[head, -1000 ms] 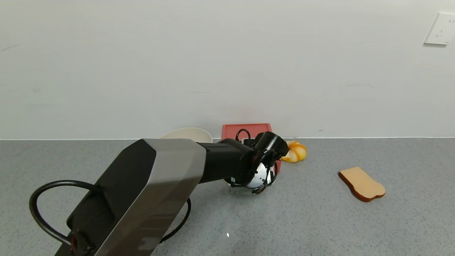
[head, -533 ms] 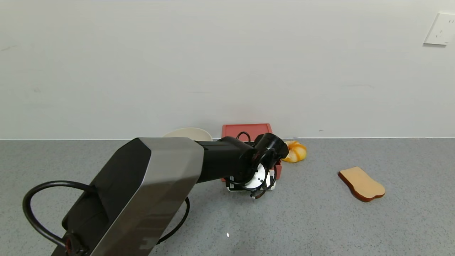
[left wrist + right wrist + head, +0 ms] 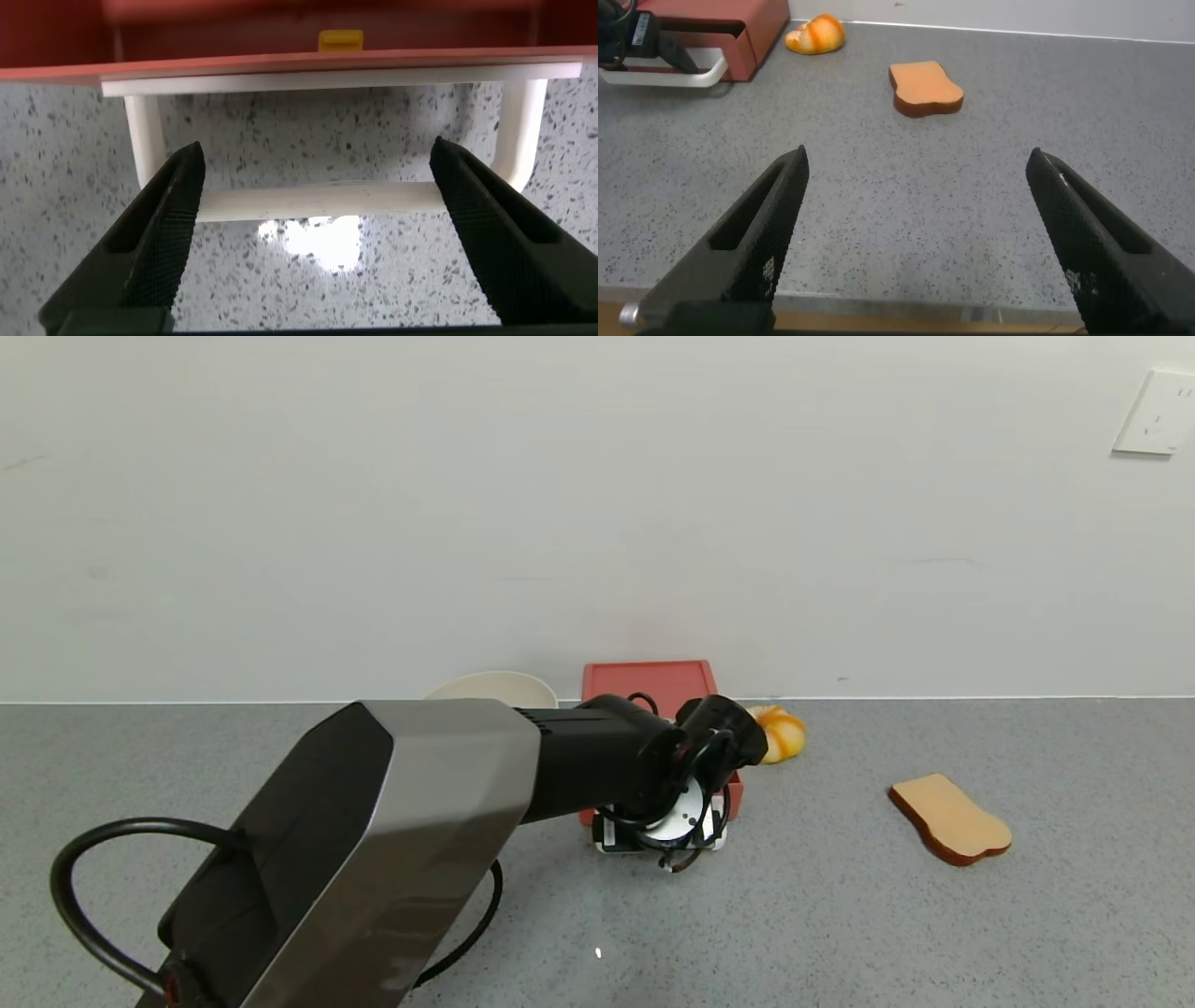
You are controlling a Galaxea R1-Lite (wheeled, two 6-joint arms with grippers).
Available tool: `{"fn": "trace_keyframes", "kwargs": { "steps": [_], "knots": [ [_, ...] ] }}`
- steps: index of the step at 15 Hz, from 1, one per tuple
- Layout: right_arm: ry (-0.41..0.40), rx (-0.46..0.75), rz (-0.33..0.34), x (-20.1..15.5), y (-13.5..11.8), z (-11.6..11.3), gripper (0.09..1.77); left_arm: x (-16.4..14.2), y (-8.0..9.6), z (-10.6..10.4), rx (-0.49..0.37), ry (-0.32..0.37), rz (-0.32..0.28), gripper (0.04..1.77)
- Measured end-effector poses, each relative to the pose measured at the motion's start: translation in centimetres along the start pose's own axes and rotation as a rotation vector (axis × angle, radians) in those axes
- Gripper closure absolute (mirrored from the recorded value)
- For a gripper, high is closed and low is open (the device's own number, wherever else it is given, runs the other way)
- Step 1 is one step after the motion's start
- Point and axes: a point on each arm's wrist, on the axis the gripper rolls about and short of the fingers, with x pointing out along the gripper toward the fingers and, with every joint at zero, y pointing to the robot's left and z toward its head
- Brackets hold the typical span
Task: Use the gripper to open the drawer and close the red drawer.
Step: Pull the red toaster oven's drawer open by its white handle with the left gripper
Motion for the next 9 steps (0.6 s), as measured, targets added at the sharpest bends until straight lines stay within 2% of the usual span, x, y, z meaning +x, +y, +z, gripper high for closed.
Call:
{"fn": "trace_keyframes", "kwargs": {
  "steps": [4, 7, 9],
  "knots": [
    [0.000, 0.000, 0.000, 0.0, 0.0, 0.0, 0.15, -0.5, -0.1, -0.7, -0.009, 0.027, 0.014, 0.09],
    [-0.001, 0.000, 0.000, 0.0, 0.0, 0.0, 0.15, -1.0, -0.2, -1.4, -0.007, 0.087, -0.001, 0.09],
    [0.000, 0.000, 0.000, 0.0, 0.0, 0.0, 0.15, -1.3, -0.2, -1.5, -0.004, 0.100, -0.002, 0.09]
  ]
}}
